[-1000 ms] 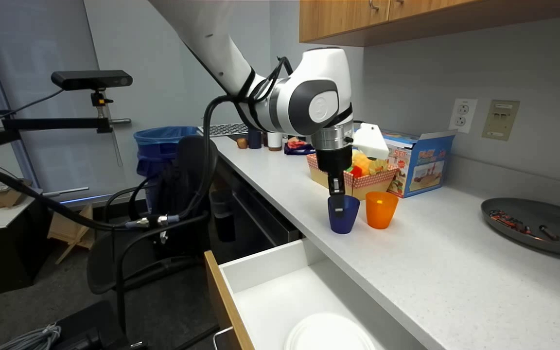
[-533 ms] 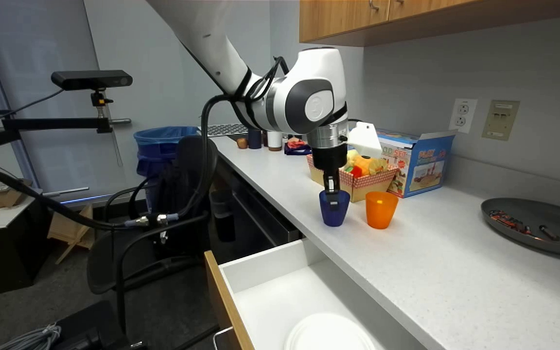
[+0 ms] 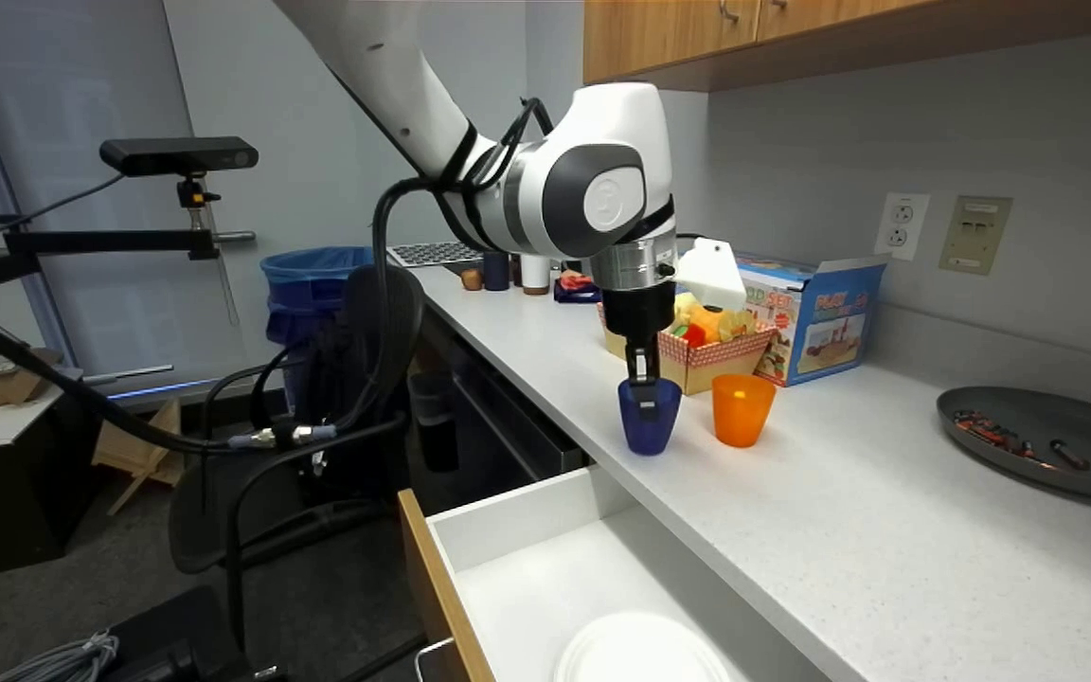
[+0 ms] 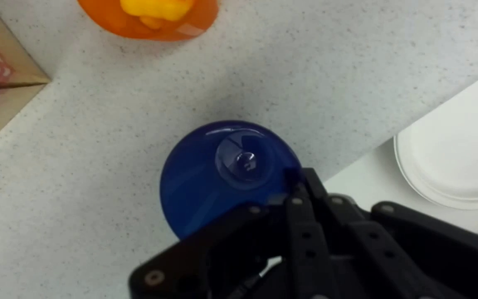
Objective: Open the drawer, put the blue cup inside it, and then close it
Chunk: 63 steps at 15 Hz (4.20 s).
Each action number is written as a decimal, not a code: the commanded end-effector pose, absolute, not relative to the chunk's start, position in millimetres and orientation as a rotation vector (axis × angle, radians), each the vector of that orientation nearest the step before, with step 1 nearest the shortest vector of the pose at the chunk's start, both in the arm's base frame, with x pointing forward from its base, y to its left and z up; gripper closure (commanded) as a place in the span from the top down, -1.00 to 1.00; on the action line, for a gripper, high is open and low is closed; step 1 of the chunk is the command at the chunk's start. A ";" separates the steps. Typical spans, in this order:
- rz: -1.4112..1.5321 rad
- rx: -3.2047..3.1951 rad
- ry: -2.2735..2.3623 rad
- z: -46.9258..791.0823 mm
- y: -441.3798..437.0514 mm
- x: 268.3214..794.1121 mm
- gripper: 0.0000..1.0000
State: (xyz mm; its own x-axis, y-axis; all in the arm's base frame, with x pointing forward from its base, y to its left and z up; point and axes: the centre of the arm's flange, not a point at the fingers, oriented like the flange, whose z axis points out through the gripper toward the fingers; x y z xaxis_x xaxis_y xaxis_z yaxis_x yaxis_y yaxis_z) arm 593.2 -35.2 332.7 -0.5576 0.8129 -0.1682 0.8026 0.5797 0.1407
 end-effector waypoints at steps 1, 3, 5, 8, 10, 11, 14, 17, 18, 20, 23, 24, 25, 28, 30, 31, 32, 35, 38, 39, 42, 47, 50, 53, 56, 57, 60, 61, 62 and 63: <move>0.055 1.326 2.639 357.0 -34.3 529.6 -0.98; 0.045 1.336 2.666 358.6 -29.2 503.4 -0.98; 0.024 1.356 2.687 351.9 -23.3 482.6 -0.98; -0.020 1.380 2.714 327.8 -24.0 467.5 -0.98; -0.036 1.401 2.732 304.2 -27.5 468.2 -0.98; -0.044 1.417 2.739 294.5 -29.4 468.6 -0.98; -0.057 1.466 2.739 263.8 -33.7 475.4 -0.98; -0.054 1.487 2.727 232.2 -32.0 483.6 -0.98; -0.053 1.493 2.723 222.1 -31.0 485.9 -0.98; -0.036 1.509 2.711 207.9 -28.4 489.4 -0.98; -0.006 1.532 2.663 198.9 -28.0 495.4 -0.98; 0.005 1.542 2.646 197.7 -28.5 497.6 -0.98; 0.012 1.554 2.630 196.8 -29.3 499.3 -0.98; 0.020 1.576 2.604 194.9 -31.4 501.8 -0.38; 0.024 1.585 2.587 194.4 -32.4 502.0 -0.09; 0.027 1.592 2.579 195.1 -33.0 501.9 0.05; 0.030 1.599 2.572 196.4 -33.5 501.9 0.18; 0.040 1.599 2.555 200.7 -34.6 501.1 0.66; 0.043 1.599 2.552 204.0 -34.2 500.0 1.00; 0.036 1.593 2.563 208.1 -33.1 497.8 1.00; 0.005 1.558 2.607 229.1 -27.8 486.0 1.00; -0.033 1.496 2.699 276.1 -19.6 457.2 1.00; -0.030 1.426 2.771 296.1 -12.3 435.2 1.00; 0.047 1.277 2.865 306.3 6.2 405.5 1.00; 0.184 1.111 2.975 303.4 26.2 380.5 1.00; 0.204 1.068 3.009 298.7 32.4 373.8 1.00; 0.202 1.007 3.097 277.1 44.0 362.6 1.00; 0.183 0.999 3.115 269.9 46.9 362.8 1.00; 0.155 0.992 3.129 264.7 48.4 365.0 1.00; 0.126 0.989 3.133 257.6 49.2 366.6 1.00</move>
